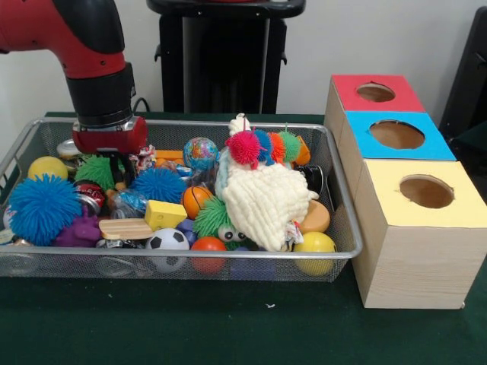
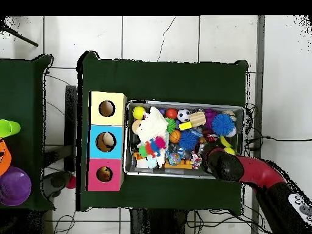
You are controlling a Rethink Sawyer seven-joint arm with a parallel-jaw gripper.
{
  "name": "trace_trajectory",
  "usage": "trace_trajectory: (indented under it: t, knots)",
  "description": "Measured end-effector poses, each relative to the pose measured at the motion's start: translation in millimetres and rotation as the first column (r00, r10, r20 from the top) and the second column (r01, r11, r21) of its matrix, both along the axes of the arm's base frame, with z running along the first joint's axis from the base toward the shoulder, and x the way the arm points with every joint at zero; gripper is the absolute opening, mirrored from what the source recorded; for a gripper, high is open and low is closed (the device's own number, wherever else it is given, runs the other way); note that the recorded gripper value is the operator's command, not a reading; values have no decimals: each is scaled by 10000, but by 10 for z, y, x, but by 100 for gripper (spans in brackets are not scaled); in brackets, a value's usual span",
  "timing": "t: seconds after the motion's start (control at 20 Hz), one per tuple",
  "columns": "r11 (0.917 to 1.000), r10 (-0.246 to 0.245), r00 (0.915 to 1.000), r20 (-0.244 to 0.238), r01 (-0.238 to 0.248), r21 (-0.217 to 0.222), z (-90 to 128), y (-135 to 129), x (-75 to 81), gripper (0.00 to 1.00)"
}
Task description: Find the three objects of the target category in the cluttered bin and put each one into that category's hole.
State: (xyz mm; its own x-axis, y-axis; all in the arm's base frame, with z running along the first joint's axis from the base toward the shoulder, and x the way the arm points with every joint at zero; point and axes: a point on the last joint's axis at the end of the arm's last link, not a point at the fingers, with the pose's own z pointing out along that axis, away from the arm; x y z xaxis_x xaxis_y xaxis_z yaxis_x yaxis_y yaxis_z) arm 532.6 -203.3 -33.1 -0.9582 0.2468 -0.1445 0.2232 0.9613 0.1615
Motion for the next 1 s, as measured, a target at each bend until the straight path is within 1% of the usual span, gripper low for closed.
trace_trajectory:
  t: [0.05,0.15,0.25,0.35,0.45,0.55,0.6,0.7,0.8,1.0]
  knots:
    - [9996,-194,9998,-4,194,188,27,17,9,0]
    - [9987,-365,9993,7,364,348,59,26,23,0]
    - [9948,-746,9972,7,744,689,142,38,53,0]
    - [9907,-999,9950,-56,1000,922,207,43,63,0]
    - [9840,-1300,9913,-188,1313,1202,304,40,68,0]
    - [9785,-1497,9883,-293,1523,1394,393,33,80,0]
    - [9726,-1660,9852,-430,1708,1579,490,27,98,0]
    - [9695,-1738,9835,-510,1800,1662,545,28,110,0]
    - [9634,-1856,9803,-681,1952,1839,669,56,151,0]
    - [9567,-1935,9777,-821,2066,2053,805,110,210,0]
